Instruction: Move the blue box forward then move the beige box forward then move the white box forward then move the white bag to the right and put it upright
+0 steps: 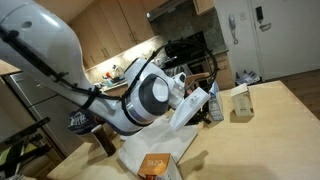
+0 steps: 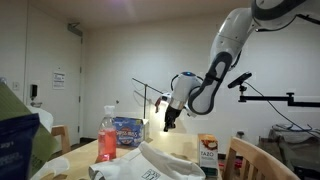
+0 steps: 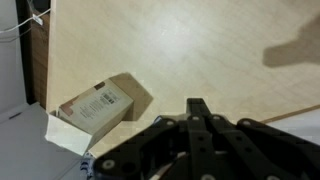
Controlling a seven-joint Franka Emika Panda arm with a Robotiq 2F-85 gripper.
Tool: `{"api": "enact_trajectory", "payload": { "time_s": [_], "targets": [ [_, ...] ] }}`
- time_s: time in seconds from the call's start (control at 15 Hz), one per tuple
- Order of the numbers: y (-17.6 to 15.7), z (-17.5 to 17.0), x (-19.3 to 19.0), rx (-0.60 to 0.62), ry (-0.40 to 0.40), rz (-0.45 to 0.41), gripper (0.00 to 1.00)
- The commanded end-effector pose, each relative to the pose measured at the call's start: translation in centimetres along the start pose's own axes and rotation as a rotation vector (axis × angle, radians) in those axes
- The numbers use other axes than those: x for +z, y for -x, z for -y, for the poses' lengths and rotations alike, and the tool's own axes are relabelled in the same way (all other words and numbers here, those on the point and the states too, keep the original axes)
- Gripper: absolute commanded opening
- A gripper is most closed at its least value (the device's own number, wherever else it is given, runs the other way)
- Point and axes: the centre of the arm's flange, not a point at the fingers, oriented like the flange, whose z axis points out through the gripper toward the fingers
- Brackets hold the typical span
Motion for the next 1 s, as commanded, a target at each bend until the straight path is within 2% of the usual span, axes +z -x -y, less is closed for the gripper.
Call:
{"api": "enact_trajectory", "payload": {
  "time_s": [0.0, 0.27, 0.47, 0.6, 0.8, 0.93],
  "targets": [
    [2.7, 2.0, -4.9, -0.041, 0.004, -0.08, 0.0],
    [4.6, 3.2, -7.0, -0.038, -0.011, -0.153, 0.0],
    [5.6, 4.5, -8.0, -0.046, -0.061, -0.187, 0.0],
    [6.3, 5.2, -8.4, -0.042, -0.123, -0.214, 0.0],
    [6.9, 6.2, -8.6, -0.005, -0.142, -0.227, 0.0],
    [7.1, 6.4, -8.5, 0.026, -0.122, -0.215, 0.0]
  ]
}}
